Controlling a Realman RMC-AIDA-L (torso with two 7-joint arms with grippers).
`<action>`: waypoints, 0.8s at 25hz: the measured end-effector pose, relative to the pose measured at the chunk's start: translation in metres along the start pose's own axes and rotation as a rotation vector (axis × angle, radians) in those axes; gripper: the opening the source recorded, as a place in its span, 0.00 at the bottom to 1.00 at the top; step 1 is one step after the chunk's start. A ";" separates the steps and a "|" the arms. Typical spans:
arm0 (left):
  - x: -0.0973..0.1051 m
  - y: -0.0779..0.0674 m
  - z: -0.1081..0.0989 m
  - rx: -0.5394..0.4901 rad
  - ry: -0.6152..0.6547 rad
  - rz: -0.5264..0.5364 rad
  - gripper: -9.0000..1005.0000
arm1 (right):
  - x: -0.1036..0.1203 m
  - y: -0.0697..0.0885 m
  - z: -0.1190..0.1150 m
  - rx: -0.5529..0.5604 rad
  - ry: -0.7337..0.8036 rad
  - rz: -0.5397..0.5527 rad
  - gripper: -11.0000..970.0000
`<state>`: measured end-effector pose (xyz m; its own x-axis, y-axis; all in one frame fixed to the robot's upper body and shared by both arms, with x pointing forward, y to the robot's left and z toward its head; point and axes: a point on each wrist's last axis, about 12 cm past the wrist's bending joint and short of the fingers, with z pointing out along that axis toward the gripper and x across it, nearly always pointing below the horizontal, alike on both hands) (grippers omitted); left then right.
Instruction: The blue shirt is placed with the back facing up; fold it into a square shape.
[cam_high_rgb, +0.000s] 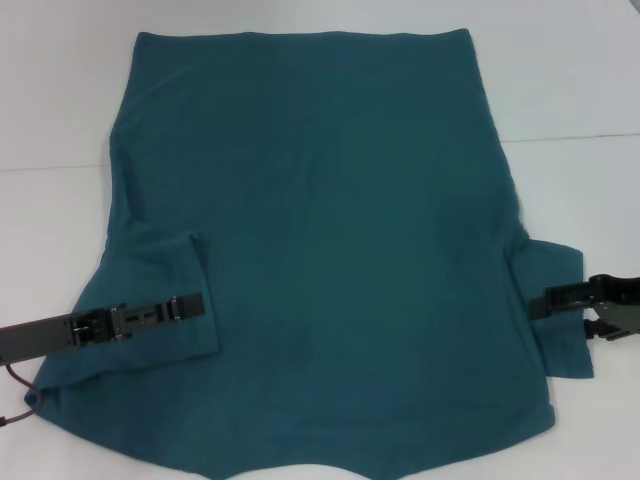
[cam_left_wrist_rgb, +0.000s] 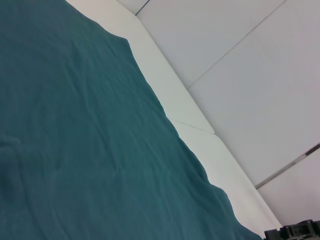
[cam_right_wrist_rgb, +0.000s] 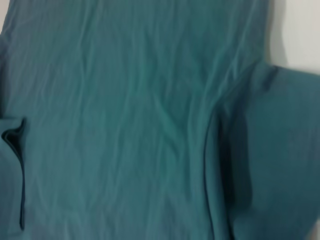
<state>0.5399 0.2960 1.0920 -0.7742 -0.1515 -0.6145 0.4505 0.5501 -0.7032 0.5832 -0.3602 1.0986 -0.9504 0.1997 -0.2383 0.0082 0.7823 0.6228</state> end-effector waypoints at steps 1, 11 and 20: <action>0.000 0.000 0.000 0.000 0.000 0.000 0.88 | 0.001 -0.001 -0.001 0.000 0.002 0.005 0.94; 0.000 0.000 0.000 0.000 0.000 -0.001 0.88 | 0.003 -0.007 -0.006 0.005 -0.007 0.020 0.93; 0.002 0.003 0.001 -0.011 -0.006 -0.007 0.88 | -0.003 0.007 0.004 -0.023 -0.010 -0.004 0.93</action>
<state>0.5403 0.2960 1.0887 -0.7750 -0.1600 -0.6114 0.4398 0.5582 -0.7036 0.5874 -0.3532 1.1008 -0.9473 0.2025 -0.2483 -0.0030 0.7693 0.6388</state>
